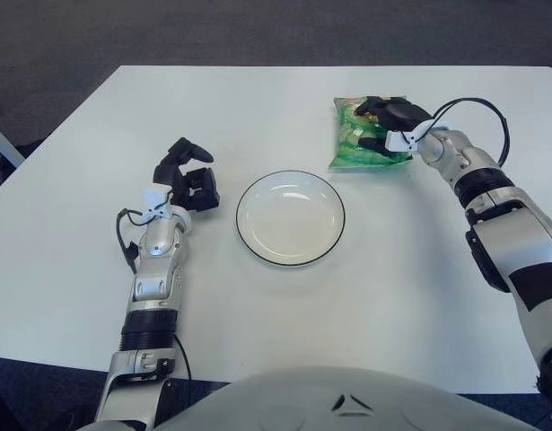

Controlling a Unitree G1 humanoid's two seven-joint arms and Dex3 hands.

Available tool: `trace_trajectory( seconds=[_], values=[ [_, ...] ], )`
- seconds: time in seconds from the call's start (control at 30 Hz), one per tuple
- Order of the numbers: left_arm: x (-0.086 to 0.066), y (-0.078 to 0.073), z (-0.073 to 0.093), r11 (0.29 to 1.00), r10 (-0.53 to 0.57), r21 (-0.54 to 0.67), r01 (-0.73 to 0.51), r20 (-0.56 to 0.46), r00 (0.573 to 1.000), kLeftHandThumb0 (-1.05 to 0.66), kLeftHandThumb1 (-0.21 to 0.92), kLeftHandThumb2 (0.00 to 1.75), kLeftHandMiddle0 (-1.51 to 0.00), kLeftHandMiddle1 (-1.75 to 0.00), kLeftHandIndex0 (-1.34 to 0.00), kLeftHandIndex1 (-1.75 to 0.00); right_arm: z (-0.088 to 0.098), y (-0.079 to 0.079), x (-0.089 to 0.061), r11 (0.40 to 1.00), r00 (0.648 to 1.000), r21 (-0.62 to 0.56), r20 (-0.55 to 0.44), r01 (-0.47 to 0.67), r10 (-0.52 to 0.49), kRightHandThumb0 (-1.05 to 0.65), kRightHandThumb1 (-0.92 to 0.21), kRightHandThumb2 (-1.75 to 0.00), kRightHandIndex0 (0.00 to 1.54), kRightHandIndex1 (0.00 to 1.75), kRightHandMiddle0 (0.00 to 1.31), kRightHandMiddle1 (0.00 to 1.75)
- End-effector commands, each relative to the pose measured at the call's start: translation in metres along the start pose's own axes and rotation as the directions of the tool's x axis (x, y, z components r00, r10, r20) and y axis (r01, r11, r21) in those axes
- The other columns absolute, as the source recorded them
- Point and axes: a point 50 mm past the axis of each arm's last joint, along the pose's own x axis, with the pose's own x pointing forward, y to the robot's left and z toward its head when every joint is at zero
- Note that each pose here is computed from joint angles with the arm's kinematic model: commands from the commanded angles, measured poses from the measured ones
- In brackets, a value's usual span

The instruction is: Put the snack into the plate.

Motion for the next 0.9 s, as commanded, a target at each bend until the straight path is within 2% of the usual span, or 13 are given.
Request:
trace_trajectory(
  seconds=[0.0,0.27,0.6,0.73,0.77,0.8,0.87],
  values=[
    [-0.035,0.001,-0.041,0.999,0.029,-0.038,-0.037,-0.183,0.983,-0.49,0.29,1.35,-1.35,-1.75,-0.64,-1.75,-0.004,0.031,-0.003,0.991,0.991,0.038,-0.036,-0.131,0.132,-1.02,-0.92,-0.85,0.0,0.06,0.0,0.65],
    [-0.036,0.003,-0.04,1.0,0.02,-0.019,-0.024,-0.179,0.984,-0.49,0.29,1.35,-1.35,-1.75,-0.64,-1.75,-0.006,0.046,-0.005,0.976,0.975,0.073,-0.071,-0.204,0.209,-1.04,-0.92,-0.84,0.0,0.01,0.0,0.63],
    [-0.037,0.003,-0.038,1.0,0.026,-0.001,-0.026,-0.173,0.985,-0.49,0.29,1.36,-1.34,-1.75,-0.64,-1.75,-0.021,0.069,-0.016,0.956,0.948,0.133,-0.149,-0.261,0.28,-1.04,-0.92,-0.82,0.0,0.01,0.0,0.69],
    [-0.037,0.004,-0.038,1.0,0.023,-0.005,-0.025,-0.173,0.985,-0.49,0.29,1.36,-1.35,-1.75,-0.64,-1.75,-0.03,0.077,-0.023,0.955,0.938,0.136,-0.193,-0.264,0.287,-1.01,-0.92,-0.79,0.05,0.03,0.0,0.75],
    [-0.037,0.004,-0.038,1.0,0.023,-0.007,-0.025,-0.173,0.985,-0.49,0.29,1.36,-1.35,-1.75,-0.64,-1.75,-0.029,0.077,-0.022,0.956,0.94,0.133,-0.191,-0.261,0.284,-0.99,-0.92,-0.77,0.08,0.05,0.0,0.78],
    [-0.037,0.004,-0.038,1.0,0.023,-0.007,-0.025,-0.173,0.985,-0.49,0.29,1.35,-1.35,-1.75,-0.64,-1.75,-0.029,0.076,-0.022,0.957,0.941,0.131,-0.188,-0.259,0.281,-0.94,-0.92,-0.71,0.04,0.28,0.0,0.87],
    [-0.037,0.003,-0.039,1.0,0.026,-0.008,-0.028,-0.174,0.984,-0.49,0.29,1.35,-1.34,-1.75,-0.64,-1.75,-0.026,0.073,-0.02,0.964,0.949,0.1,-0.175,-0.246,0.26,-0.92,-0.92,-0.68,0.02,0.41,0.0,0.92]
  ],
)
